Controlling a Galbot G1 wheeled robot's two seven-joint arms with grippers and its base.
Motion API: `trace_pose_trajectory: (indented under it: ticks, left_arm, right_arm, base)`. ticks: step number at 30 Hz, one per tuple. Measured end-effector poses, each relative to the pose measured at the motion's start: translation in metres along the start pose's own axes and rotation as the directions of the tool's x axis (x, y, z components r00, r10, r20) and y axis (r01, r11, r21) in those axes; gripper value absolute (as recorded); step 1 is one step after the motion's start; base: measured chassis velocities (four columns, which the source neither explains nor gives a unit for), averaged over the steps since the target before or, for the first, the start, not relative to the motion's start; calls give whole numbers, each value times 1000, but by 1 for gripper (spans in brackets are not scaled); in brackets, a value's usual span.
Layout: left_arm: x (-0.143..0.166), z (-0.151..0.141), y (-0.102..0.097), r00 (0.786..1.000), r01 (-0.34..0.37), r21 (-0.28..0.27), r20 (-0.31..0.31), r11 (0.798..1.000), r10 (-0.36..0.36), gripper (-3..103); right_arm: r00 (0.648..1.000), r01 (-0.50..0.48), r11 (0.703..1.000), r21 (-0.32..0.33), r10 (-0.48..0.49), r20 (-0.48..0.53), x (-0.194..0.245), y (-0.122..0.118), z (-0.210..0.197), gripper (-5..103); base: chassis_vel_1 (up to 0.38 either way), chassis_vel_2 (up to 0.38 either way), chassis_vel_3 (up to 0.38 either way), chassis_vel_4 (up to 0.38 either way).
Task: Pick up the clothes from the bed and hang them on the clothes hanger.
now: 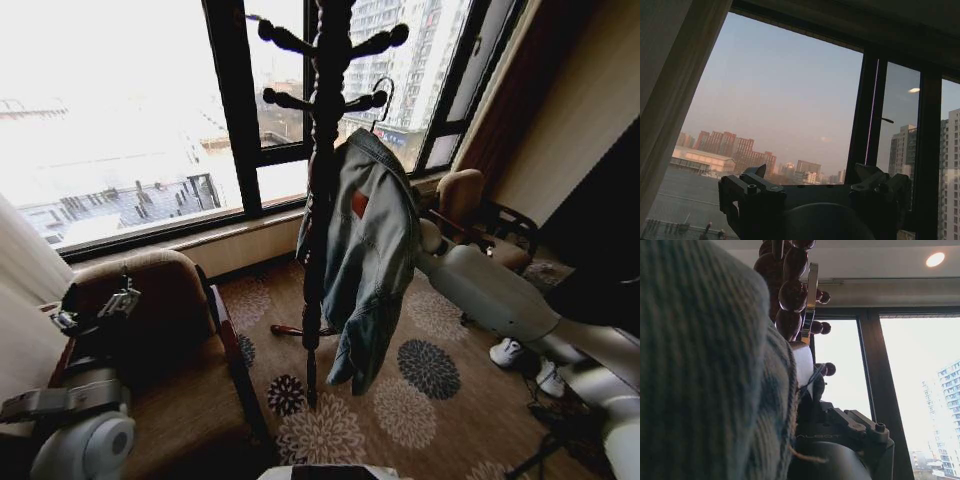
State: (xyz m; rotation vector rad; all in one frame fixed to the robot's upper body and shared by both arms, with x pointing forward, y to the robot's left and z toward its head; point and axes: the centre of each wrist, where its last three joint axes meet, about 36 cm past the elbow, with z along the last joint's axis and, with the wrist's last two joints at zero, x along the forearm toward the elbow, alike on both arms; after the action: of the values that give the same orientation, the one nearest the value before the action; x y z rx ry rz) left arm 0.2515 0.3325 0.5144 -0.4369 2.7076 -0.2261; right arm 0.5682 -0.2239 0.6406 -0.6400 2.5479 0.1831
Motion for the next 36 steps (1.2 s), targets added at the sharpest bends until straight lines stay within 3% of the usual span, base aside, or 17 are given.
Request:
trace_pose_trajectory:
  ticks: [17,26,29,36]
  left_arm:
    - [4,-3,-4,1000,-7,-1,1,1000,7,100]
    - [5,-3,-5,1000,-11,-1,1,1000,11,100]
    - [5,-3,-5,1000,-13,-2,2,1000,13,100]
    - [6,-3,-5,1000,-15,-2,3,1000,15,100]
  right_arm:
    - [1000,1,1000,12,-2,15,26,-7,-14,21]
    - [994,-111,992,51,111,14,30,-15,-17,21]
    - [979,-206,977,54,206,9,31,-17,-20,20]
    - [956,-292,955,48,292,-2,32,-16,-22,20]
  base:
    - [0,0,0,0]
    - [0,0,0,0]
    - [0,0,0,0]
    - [0,0,0,0]
